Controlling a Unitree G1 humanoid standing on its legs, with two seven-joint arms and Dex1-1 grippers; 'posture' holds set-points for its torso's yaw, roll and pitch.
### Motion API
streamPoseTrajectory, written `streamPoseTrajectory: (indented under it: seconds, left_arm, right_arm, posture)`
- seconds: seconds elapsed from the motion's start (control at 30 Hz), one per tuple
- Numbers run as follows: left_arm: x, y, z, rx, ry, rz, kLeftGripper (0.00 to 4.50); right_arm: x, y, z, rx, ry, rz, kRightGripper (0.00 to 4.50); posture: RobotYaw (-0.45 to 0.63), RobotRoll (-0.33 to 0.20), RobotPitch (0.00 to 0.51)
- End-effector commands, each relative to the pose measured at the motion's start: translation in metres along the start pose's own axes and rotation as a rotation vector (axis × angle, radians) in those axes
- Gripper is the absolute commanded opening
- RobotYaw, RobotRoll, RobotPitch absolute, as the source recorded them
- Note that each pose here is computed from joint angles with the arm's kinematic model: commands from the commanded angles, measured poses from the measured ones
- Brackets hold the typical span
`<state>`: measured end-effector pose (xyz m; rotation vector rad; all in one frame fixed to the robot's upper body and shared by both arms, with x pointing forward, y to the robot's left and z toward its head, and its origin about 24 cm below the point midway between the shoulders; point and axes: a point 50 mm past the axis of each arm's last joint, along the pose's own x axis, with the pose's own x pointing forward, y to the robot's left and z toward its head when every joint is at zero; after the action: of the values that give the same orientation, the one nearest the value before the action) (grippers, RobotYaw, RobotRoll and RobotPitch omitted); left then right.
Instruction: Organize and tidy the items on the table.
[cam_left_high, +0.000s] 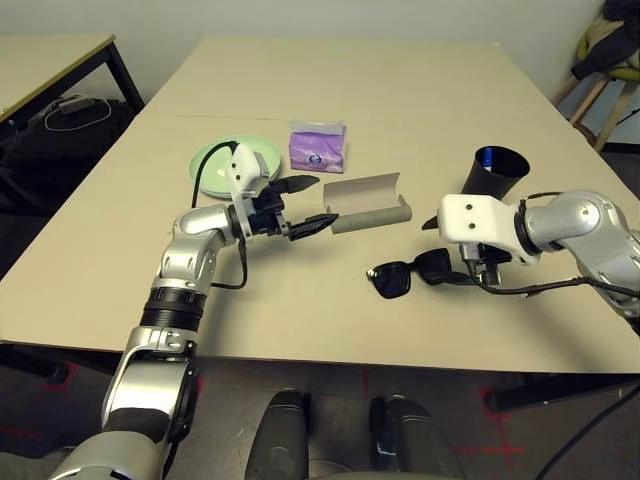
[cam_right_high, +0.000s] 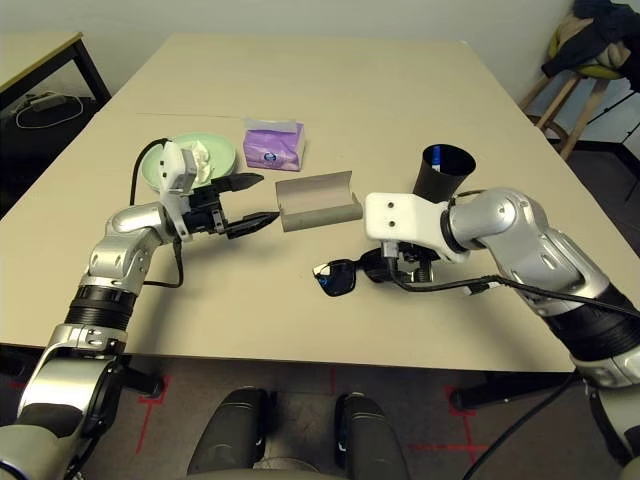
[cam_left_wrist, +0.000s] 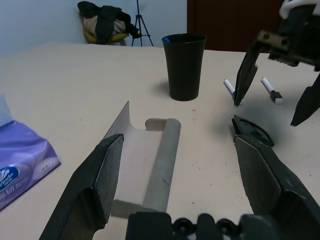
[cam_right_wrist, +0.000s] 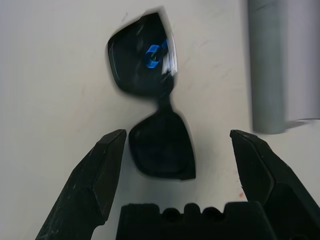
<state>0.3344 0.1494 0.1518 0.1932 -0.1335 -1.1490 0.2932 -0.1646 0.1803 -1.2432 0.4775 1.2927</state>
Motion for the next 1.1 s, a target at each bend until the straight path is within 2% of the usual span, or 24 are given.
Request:
streamPoseTrajectory:
  seconds: [0.03, 0.27, 0.7, 1.1]
  left_arm:
    - [-0.002, -0.005, -0.001, -0.005, -0.004, 0.004, 4.46]
    - [-0.012, -0.012, -0.002, -0.006, 0.013, -0.004, 4.46]
    - [-0.02, -0.035, -0.004, -0.016, 0.035, -0.186, 4.46]
    - [-0.027, -0.043, -0.021, -0.014, 0.159, -0.323, 4.46]
  right_arm:
    - [0.002, -0.003, 0.004, -0.058, 0.055, 0.072, 4.5]
    - [0.014, -0.011, 0.01, -0.148, 0.089, 0.115, 4.5]
    - [0.023, -0.017, 0.018, -0.157, 0.09, 0.121, 4.5]
    - [0.021, -0.017, 0.02, -0.146, 0.091, 0.126, 4.5]
  posture:
    - [0.27, 0.0, 0.121]
    - [0.29, 0.0, 0.123]
    - [0.29, 0.0, 0.13]
    - [0.27, 0.0, 0.135]
